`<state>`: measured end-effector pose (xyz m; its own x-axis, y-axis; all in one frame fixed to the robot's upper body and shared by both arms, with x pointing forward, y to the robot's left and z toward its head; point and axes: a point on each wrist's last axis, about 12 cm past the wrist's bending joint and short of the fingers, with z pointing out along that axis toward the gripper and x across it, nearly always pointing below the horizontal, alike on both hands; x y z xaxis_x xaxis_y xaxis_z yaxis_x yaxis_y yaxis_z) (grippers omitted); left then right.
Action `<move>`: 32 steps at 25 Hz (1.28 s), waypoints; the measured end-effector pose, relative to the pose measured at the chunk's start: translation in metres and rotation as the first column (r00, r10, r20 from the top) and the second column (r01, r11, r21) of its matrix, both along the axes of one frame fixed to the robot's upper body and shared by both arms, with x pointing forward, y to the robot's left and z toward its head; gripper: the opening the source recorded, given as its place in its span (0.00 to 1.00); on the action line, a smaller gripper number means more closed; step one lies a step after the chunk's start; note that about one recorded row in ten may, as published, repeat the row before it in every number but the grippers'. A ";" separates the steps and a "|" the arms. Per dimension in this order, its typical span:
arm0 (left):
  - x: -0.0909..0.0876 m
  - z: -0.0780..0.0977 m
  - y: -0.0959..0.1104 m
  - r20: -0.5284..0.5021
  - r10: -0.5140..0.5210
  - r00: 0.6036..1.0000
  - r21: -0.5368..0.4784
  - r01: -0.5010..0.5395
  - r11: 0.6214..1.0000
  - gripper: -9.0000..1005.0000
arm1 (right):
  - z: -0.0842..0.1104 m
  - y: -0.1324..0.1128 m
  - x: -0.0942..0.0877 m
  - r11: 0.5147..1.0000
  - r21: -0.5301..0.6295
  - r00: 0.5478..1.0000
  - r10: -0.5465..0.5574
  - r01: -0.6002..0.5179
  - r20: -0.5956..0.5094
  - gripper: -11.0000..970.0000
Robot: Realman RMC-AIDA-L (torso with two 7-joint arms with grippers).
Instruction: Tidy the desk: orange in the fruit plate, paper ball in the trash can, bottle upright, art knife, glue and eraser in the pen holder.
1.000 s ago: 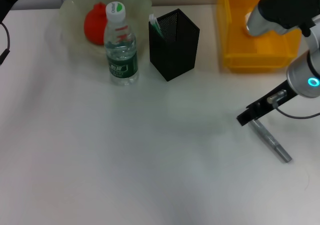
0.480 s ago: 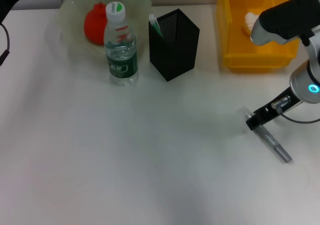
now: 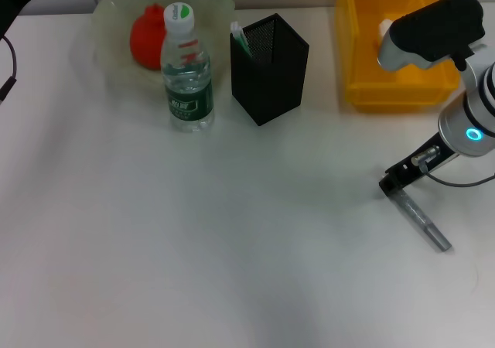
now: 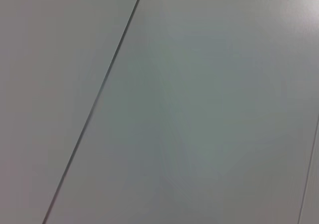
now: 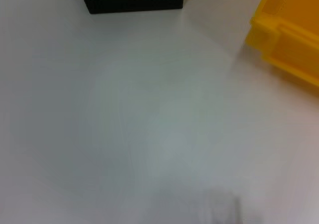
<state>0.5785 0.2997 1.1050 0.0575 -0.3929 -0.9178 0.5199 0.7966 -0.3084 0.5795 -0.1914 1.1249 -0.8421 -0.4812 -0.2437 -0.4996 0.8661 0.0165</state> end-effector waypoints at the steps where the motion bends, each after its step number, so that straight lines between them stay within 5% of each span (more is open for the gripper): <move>1: 0.000 0.000 0.000 0.000 0.000 1.000 0.000 0.000 1.000 0.77 | 0.000 0.000 0.000 1.000 0.001 1.000 0.001 -0.001 0.001 0.51; 32: 0.000 0.000 0.000 0.001 -0.001 1.000 -0.001 0.001 1.000 0.77 | -0.004 0.001 -0.003 0.999 0.036 1.000 -0.009 0.009 -0.013 0.17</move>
